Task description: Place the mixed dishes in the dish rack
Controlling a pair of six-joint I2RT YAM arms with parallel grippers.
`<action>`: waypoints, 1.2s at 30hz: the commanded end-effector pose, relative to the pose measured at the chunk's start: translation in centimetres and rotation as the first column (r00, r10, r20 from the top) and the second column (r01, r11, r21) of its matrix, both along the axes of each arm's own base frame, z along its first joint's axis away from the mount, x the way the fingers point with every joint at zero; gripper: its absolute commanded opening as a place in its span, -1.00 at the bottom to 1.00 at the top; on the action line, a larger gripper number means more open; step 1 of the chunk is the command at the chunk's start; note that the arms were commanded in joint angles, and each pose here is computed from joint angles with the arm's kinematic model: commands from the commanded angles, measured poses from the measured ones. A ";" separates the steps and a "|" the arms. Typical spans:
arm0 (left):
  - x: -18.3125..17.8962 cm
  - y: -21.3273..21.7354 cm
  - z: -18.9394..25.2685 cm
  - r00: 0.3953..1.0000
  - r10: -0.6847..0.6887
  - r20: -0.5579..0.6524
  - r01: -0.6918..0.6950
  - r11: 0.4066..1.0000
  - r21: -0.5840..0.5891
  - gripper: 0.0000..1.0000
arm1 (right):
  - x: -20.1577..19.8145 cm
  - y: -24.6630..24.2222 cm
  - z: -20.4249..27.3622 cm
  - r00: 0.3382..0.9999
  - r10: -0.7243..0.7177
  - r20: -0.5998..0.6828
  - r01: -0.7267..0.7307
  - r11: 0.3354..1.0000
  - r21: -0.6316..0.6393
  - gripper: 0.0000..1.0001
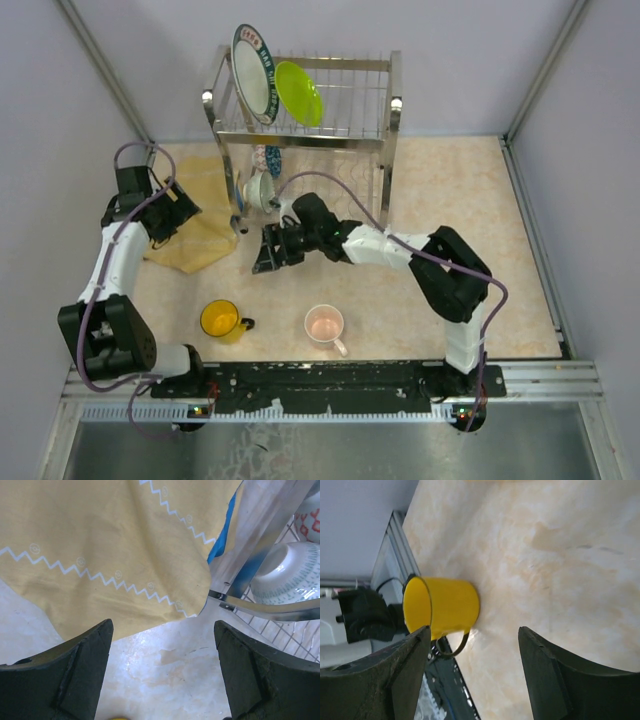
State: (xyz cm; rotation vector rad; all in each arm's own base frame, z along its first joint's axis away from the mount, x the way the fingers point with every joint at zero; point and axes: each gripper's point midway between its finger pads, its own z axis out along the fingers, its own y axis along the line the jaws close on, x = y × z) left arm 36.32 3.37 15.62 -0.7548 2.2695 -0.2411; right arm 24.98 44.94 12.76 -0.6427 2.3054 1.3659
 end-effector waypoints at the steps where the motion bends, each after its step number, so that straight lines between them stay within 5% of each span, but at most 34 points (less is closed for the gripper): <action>1: 0.4 -0.7 2.4 0.999 -0.004 0.043 0.006 0.999 -0.040 0.75 | -4.1 0.8 2.9 0.985 0.152 0.083 -0.154 0.988 0.022 0.40; 12: 0.1 1.2 3.5 0.995 0.080 0.052 -0.079 0.997 -0.025 0.79 | -8.2 4.1 3.3 0.862 0.380 0.336 -0.354 0.925 -0.140 0.37; 23: -0.5 4.4 1.6 0.989 0.150 0.008 -0.148 0.982 -0.114 0.79 | -7.3 8.7 1.9 0.713 0.506 0.485 -0.424 0.862 -0.276 0.43; 36: -0.2 6.5 0.6 0.983 0.184 -0.006 -0.183 0.972 -0.145 0.78 | -7.4 10.0 -1.0 0.700 0.523 0.487 -0.391 0.851 -0.352 0.36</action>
